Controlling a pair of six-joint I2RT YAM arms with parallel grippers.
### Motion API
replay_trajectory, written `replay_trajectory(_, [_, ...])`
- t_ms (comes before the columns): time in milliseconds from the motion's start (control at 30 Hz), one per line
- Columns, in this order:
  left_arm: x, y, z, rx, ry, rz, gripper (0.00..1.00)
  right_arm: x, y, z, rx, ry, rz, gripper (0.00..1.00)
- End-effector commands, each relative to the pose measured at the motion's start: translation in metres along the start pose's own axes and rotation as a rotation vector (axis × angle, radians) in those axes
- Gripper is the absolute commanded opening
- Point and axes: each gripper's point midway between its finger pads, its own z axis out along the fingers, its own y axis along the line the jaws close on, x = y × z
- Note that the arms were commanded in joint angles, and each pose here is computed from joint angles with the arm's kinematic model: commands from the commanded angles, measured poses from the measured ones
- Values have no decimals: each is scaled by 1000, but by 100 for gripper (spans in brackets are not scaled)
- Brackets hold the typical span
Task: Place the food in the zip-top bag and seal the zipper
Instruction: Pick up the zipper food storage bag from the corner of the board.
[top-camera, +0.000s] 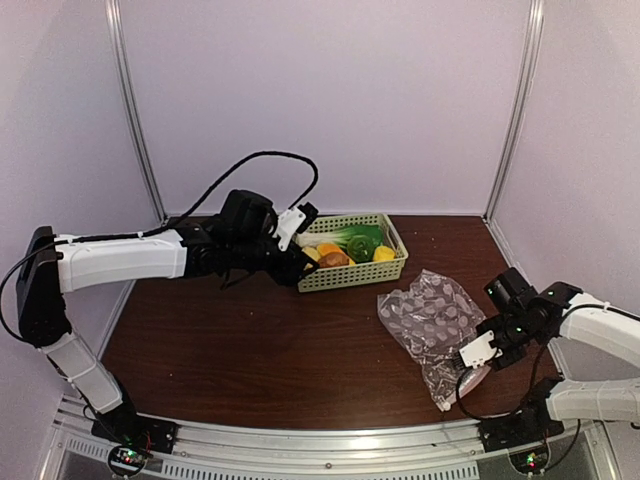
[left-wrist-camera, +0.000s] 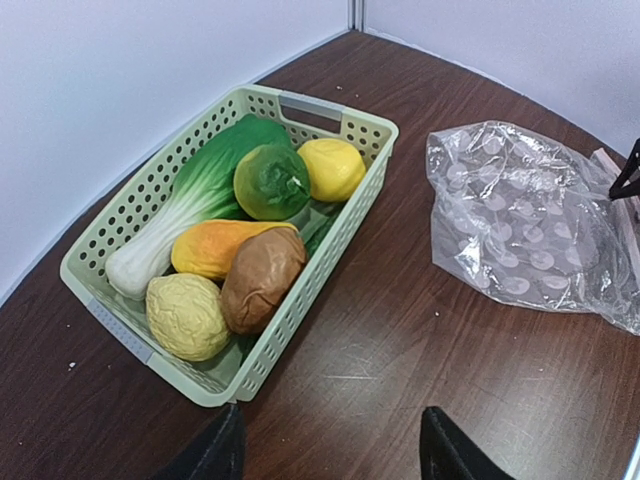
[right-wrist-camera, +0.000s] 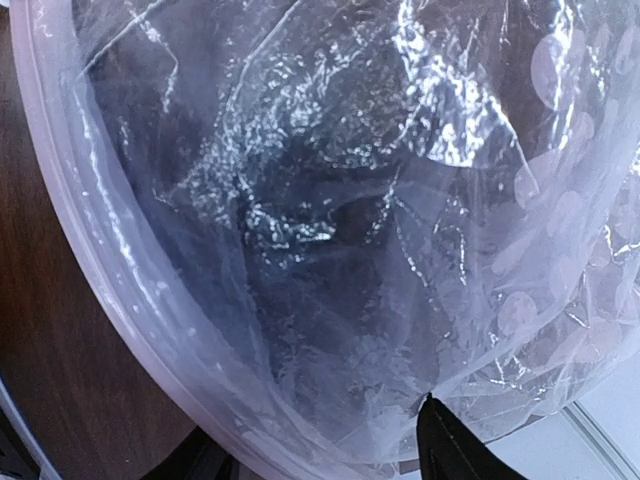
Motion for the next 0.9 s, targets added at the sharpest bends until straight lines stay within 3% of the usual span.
replay_trajectory(0, [-24,2,-13,-9,-67,16,61,-5,-23,-3,91,-16,40,57])
replay_trajectory(167, [-24,0,-13,-4,-69,15,61,-5,-20,-4,88,-23,69,38])
replay_trajectory(367, [-23,0,-12,-1,-67,13,61,-1,-33,-29,124,-43,184,2])
replay_trajectory(667, [-27,-5,-13,28,-75,13,61,42,-81,-76,164,-110,599,0])
replay_trajectory(867, [-36,-19,-13,105,-112,10,56,76,-151,-121,354,-225,1011,0])
